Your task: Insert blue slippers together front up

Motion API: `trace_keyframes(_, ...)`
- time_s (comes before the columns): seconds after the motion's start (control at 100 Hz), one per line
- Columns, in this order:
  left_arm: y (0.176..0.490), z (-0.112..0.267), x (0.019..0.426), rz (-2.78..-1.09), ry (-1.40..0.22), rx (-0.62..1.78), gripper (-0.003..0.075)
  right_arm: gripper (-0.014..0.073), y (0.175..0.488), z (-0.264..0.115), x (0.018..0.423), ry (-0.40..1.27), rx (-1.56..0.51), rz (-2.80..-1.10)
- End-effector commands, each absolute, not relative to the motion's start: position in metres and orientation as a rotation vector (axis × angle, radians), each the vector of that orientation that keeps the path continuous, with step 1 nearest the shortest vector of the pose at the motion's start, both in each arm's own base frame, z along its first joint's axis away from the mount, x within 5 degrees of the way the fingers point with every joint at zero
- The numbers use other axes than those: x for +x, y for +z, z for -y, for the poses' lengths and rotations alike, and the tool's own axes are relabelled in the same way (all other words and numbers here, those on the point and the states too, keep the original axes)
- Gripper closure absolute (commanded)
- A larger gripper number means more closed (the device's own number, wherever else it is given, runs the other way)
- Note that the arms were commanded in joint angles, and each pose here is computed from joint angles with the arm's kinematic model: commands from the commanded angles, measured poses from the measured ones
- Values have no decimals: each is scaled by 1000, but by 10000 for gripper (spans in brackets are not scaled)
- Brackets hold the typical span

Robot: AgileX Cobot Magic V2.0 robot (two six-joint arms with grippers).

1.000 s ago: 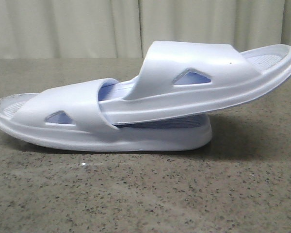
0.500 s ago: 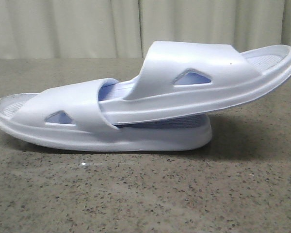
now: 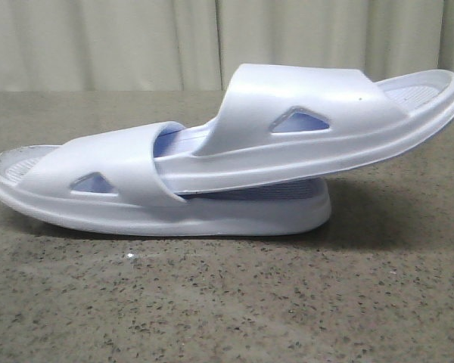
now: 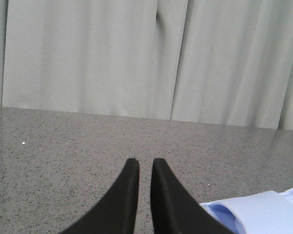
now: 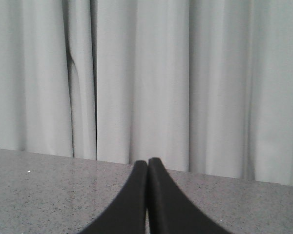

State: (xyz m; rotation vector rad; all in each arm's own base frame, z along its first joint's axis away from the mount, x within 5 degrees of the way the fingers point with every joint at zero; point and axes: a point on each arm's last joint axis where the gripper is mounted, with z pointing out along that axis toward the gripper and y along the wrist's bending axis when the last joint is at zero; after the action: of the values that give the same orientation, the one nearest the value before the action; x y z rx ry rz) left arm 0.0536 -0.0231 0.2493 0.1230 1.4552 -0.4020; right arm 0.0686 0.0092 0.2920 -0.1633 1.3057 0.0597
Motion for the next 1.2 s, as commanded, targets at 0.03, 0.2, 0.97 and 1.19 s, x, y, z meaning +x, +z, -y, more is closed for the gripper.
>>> trace_keyframes(0.03, 258, 23, 53, -1435, -419, 110, 704, 702, 305, -5, 67, 20, -130, -1232)
trace_keyframes(0.2, 258, 23, 53, -1435, -419, 110, 704, 702, 305, -5, 67, 20, -130, -1232)
trace_keyframes(0.97, 247, 14, 54, -1521, -126, 223, 704, 702, 305, -5, 67, 20, -130, -1232)
trace_keyframes(1.19, 236, 11, 52, -1492, -123, 188, 704, 702, 305, -5, 67, 20, -130, -1232)
